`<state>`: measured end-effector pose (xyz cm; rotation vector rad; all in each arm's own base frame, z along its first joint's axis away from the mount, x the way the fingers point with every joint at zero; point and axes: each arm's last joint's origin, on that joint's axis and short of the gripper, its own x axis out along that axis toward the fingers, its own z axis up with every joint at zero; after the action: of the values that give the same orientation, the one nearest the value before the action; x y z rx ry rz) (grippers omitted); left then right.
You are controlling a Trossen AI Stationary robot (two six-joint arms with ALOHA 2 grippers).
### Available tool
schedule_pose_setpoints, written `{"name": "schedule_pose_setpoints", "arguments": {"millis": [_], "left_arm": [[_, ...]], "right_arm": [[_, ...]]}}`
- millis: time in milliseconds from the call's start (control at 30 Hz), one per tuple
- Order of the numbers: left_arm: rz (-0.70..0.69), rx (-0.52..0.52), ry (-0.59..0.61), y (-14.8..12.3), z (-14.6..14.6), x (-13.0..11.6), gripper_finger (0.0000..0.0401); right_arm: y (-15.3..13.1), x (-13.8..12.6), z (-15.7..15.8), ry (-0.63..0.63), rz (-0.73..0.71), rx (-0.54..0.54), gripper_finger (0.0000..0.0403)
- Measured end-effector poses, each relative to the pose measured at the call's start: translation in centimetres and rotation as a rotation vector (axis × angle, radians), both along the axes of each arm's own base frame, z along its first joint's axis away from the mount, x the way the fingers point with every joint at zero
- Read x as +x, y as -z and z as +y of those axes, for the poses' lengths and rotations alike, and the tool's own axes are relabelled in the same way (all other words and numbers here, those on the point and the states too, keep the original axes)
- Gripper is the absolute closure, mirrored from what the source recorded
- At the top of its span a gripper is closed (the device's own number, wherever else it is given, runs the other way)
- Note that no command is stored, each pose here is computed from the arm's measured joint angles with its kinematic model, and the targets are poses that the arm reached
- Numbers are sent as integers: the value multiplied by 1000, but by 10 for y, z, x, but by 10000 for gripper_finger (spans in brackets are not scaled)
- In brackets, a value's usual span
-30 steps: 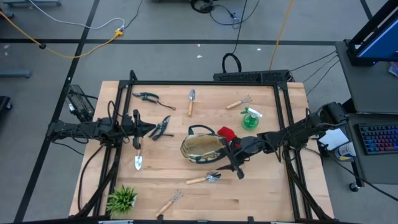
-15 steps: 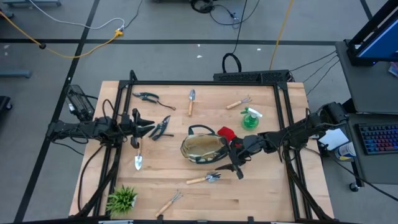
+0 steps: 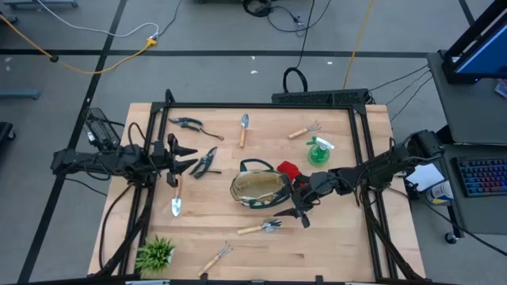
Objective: Pick & Place Garden tools in Gardening bag
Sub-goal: Put the top brown shears into the green gardening bag
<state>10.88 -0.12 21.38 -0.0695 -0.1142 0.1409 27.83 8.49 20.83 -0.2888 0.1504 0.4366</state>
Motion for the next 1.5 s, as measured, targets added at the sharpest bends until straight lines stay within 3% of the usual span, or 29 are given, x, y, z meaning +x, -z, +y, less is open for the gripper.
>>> {"name": "schedule_pose_setpoints", "arguments": {"millis": [167, 367, 467, 700, 967, 1500], "left_arm": [[111, 57, -41, -22, 0, 16, 235], [455, 96, -174, -41, 3, 37, 235], [561, 104, -201, -46, 3, 48, 235], [641, 130, -232, -53, 8, 72, 235], [768, 203, -318, -52, 31, 82, 235], [1015, 126, -417, -23, 102, 80, 235]], "right_arm": [[0, 0, 0, 0, 1, 0, 227], [0, 0, 0, 0, 1, 0, 230], [0, 0, 0, 0, 2, 1, 231], [0, 0, 0, 1, 5, 2, 231], [1, 0, 0, 1, 13, -1, 232], [2, 0, 0, 1, 18, -2, 232]]}}
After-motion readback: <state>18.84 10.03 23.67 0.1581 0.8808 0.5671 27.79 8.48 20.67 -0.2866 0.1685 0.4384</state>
